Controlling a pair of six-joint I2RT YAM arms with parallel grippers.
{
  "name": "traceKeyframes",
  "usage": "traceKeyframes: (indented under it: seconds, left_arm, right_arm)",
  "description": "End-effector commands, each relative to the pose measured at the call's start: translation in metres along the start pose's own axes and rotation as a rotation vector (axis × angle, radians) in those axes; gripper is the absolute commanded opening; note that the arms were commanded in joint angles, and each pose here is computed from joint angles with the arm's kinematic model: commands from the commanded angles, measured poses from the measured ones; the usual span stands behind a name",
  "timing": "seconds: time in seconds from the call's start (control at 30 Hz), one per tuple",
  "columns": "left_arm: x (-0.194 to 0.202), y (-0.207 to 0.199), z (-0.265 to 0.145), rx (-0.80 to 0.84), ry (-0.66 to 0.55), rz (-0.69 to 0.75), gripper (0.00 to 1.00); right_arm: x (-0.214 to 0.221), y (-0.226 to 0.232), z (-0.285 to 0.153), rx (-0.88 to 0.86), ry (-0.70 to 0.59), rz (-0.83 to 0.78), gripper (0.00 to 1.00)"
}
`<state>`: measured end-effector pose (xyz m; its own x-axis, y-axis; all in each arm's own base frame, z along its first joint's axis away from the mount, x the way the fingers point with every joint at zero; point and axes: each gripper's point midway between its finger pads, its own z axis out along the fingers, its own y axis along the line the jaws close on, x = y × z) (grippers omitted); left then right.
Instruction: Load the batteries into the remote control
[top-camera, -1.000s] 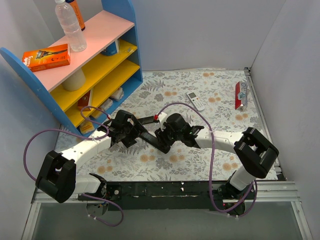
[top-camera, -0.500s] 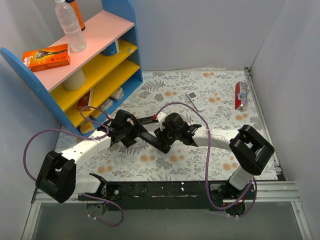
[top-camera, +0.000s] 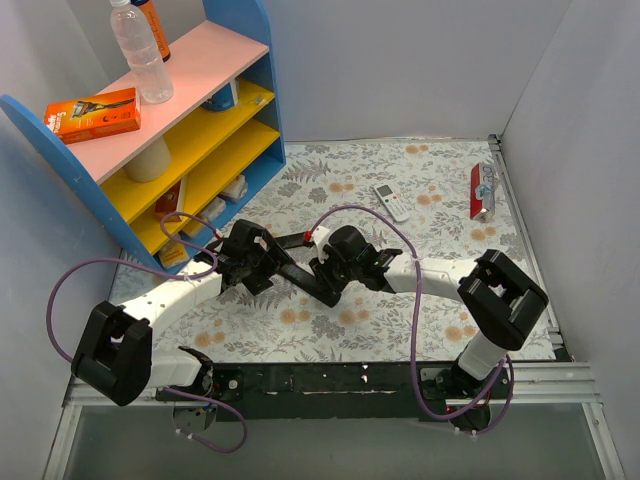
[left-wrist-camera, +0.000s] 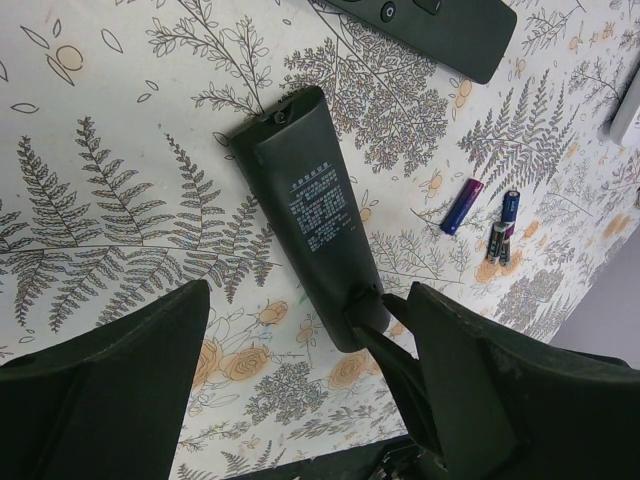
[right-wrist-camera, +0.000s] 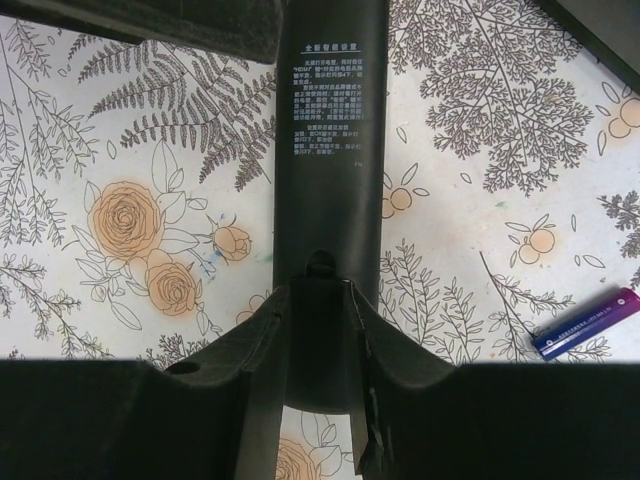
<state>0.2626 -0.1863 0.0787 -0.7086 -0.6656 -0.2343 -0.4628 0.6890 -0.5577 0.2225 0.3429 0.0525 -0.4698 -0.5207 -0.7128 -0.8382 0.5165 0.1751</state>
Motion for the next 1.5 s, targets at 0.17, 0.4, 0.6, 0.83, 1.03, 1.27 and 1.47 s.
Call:
traceKeyframes:
  seconds: [0.17,0.4,0.6,0.83,1.03,1.27,1.47]
  left_arm:
    - [-0.004,-0.003,-0.002,0.018,-0.011,0.007,0.81]
    - [-0.005,-0.004,-0.003,0.022,-0.013,0.007,0.81]
    - [-0.004,-0.004,-0.004,0.025,-0.014,0.005,0.81]
    - [-0.005,-0.005,-0.007,0.034,-0.018,0.005,0.81]
    - [-0.006,-0.007,-0.009,0.042,-0.022,0.005,0.81]
    - [-0.013,-0.012,-0.017,0.069,-0.064,0.018,0.82]
    - [-0.035,-0.025,-0.044,0.142,-0.186,0.078,0.94]
  right_arm:
    - [-0.01,0.004,-0.001,-0.032,-0.028,-0.038,0.34]
    - [-0.03,-0.002,-0.019,0.026,-0.116,-0.029,0.35]
    - [-0.019,-0.01,-0.012,0.066,-0.063,-0.005,0.35]
    - [-0.008,-0.012,0.004,0.057,-0.023,0.007,0.35]
    - [0.018,-0.014,0.015,0.052,0.065,0.014,0.34]
    - [0.034,-0.014,0.01,0.059,0.099,0.029,0.34]
    - [-0.022,-0.023,-0.02,0.144,-0.041,0.043,0.45]
